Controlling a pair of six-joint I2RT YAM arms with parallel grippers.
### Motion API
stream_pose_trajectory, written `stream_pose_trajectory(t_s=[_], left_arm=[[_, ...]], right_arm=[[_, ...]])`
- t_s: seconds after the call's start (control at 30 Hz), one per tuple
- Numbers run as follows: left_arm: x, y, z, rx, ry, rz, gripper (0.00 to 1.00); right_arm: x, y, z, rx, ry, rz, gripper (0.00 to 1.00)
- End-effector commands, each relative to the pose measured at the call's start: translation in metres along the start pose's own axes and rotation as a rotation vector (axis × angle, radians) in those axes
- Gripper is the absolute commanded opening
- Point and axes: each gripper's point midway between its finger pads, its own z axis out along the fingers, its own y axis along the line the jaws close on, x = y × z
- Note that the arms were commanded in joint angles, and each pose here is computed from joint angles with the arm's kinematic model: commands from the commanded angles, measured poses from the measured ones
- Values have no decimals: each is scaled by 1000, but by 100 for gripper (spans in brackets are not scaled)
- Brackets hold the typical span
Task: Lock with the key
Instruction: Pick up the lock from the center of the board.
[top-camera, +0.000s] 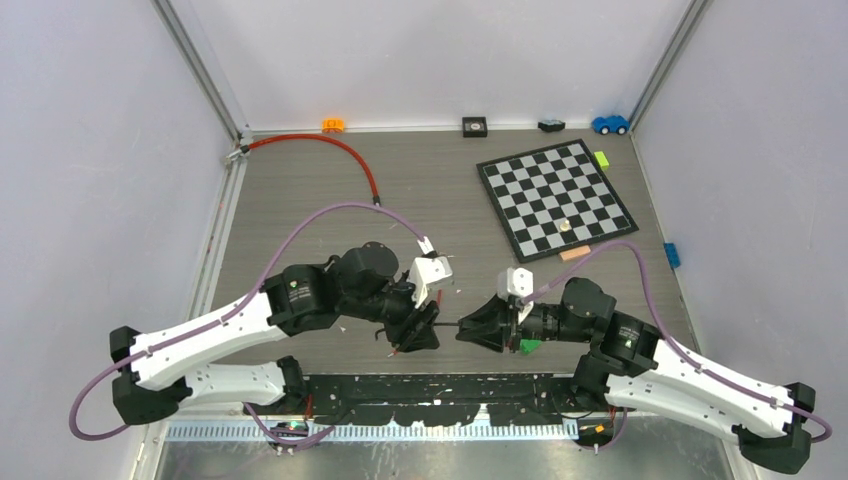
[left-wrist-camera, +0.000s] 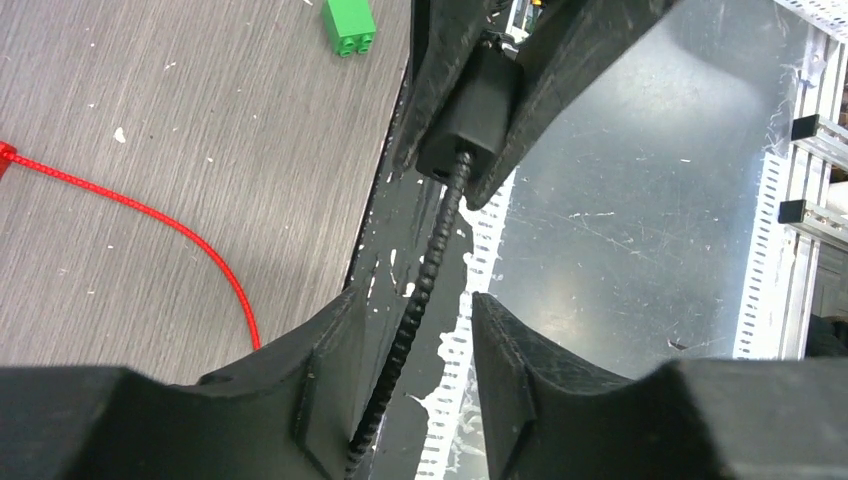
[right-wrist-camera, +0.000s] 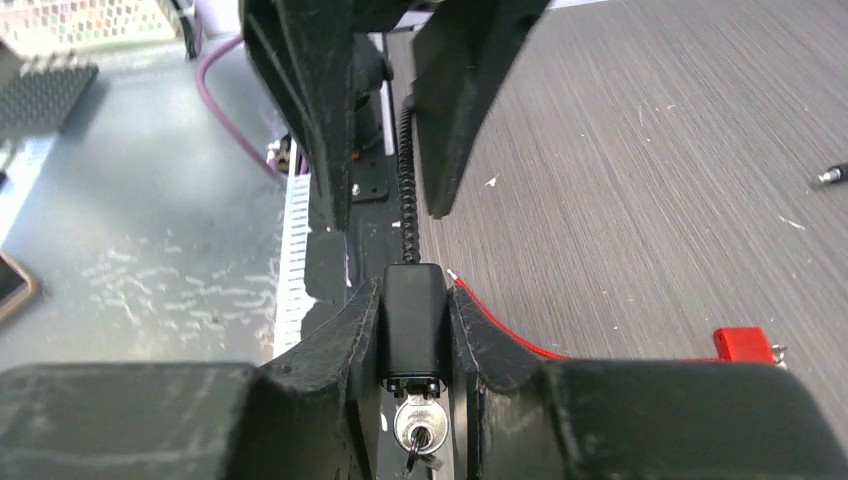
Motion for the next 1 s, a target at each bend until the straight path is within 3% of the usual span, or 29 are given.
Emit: stream_pose_trajectory(t_s=[0.0, 0.4, 0.53, 0.63, 0.67, 0.8, 0.87, 0.97], left_arm=[[-10, -7, -14, 15, -44, 15, 43], [-10, 1, -33, -61, -91, 14, 19], [-9, 3, -34, -74, -95, 10, 1], [-13, 8, -35, -105, -102, 6, 0], [-14, 10, -35, -115, -105, 8, 0], [-18, 16, -38, -155, -97, 18, 0], [-17, 18, -38, -169, -82, 18, 0], [-15, 20, -37, -181, -65, 11, 0]], right_arm=[[-36, -10, -2, 98, -122, 126, 1], [-41, -8, -12, 119, -197, 222, 1], [-41, -7, -15, 117, -211, 234, 1], [-36, -6, -14, 112, -182, 218, 3], [-33, -7, -14, 116, -164, 208, 11], [-18, -12, -16, 146, -51, 172, 60], [-15, -11, -18, 139, -7, 129, 70], [-11, -14, -21, 138, 49, 42, 76]])
